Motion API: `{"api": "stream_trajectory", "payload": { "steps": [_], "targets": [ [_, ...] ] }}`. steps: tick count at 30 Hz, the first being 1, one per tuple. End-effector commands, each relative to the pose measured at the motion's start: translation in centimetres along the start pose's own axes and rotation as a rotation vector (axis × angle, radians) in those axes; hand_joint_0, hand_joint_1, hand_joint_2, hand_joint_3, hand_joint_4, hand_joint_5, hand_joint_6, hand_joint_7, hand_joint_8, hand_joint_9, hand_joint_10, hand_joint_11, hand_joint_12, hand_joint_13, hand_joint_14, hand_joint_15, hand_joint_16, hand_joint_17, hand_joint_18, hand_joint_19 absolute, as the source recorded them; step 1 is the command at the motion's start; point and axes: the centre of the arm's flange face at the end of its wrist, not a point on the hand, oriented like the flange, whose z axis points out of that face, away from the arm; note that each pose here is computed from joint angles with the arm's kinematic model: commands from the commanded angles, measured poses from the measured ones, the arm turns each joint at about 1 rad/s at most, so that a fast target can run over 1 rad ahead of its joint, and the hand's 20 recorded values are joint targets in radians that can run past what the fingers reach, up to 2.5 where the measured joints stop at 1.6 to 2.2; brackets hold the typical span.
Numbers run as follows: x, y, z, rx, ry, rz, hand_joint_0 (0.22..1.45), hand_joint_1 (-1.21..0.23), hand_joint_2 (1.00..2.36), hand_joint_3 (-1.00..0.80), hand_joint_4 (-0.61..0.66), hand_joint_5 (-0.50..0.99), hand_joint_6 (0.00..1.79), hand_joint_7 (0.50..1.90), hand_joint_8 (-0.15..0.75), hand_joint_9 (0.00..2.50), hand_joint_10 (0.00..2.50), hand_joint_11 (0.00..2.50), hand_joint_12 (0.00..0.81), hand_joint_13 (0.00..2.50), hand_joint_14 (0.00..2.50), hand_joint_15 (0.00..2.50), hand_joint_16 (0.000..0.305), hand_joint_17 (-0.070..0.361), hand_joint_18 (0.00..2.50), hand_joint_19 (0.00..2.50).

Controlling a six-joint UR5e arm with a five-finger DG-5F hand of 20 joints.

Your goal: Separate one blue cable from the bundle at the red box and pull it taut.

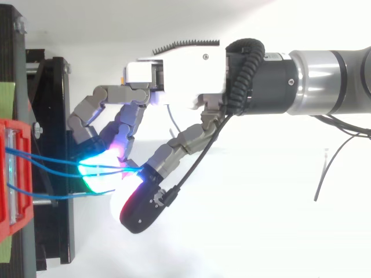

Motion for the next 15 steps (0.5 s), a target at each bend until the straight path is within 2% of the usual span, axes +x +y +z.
{"api": "stream_trajectory", "payload": {
  "steps": [1, 5, 7, 10, 13, 15],
  "targets": [
    [0.05, -0.01, 0.01, 0.000, 0.001, 0.000, 0.50, -0.87, 1.00, -0.50, 0.11, -0.17, 0.90, 1.19, 0.335, 1.19, 0.02, 1.23, 0.359, 0.80, 0.02, 0.60, 0.047, 0.106, 0.82, 0.64],
    [0.05, -0.01, 0.01, 0.000, 0.001, 0.000, 0.47, -0.77, 1.00, -0.50, 0.12, -0.17, 0.89, 1.13, 0.345, 1.19, 0.02, 1.21, 0.371, 0.79, 0.02, 0.59, 0.051, 0.114, 0.84, 0.63],
    [0.05, -0.01, 0.01, 0.000, 0.001, 0.000, 0.49, -0.61, 1.00, -0.50, 0.12, -0.16, 0.88, 1.12, 0.345, 1.19, 0.01, 1.20, 0.365, 0.79, 0.02, 0.58, 0.050, 0.111, 0.82, 0.65],
    [0.05, -0.01, 0.01, 0.000, 0.001, 0.000, 0.57, -0.49, 1.00, -0.50, 0.09, -0.16, 0.86, 1.12, 0.316, 1.19, 0.02, 1.22, 0.343, 0.79, 0.02, 0.59, 0.045, 0.101, 0.79, 0.69],
    [0.05, -0.01, 0.01, 0.000, 0.001, 0.000, 0.61, -0.48, 1.00, -0.50, 0.08, -0.15, 0.85, 1.14, 0.313, 1.22, 0.02, 1.22, 0.339, 0.82, 0.02, 0.60, 0.043, 0.098, 0.81, 0.71],
    [0.05, -0.01, 0.01, 0.000, 0.001, 0.000, 0.63, -0.53, 1.00, -0.50, 0.06, -0.14, 0.85, 1.13, 0.320, 1.24, 0.02, 1.22, 0.342, 0.83, 0.02, 0.61, 0.043, 0.098, 0.83, 0.72]
  ]
}}
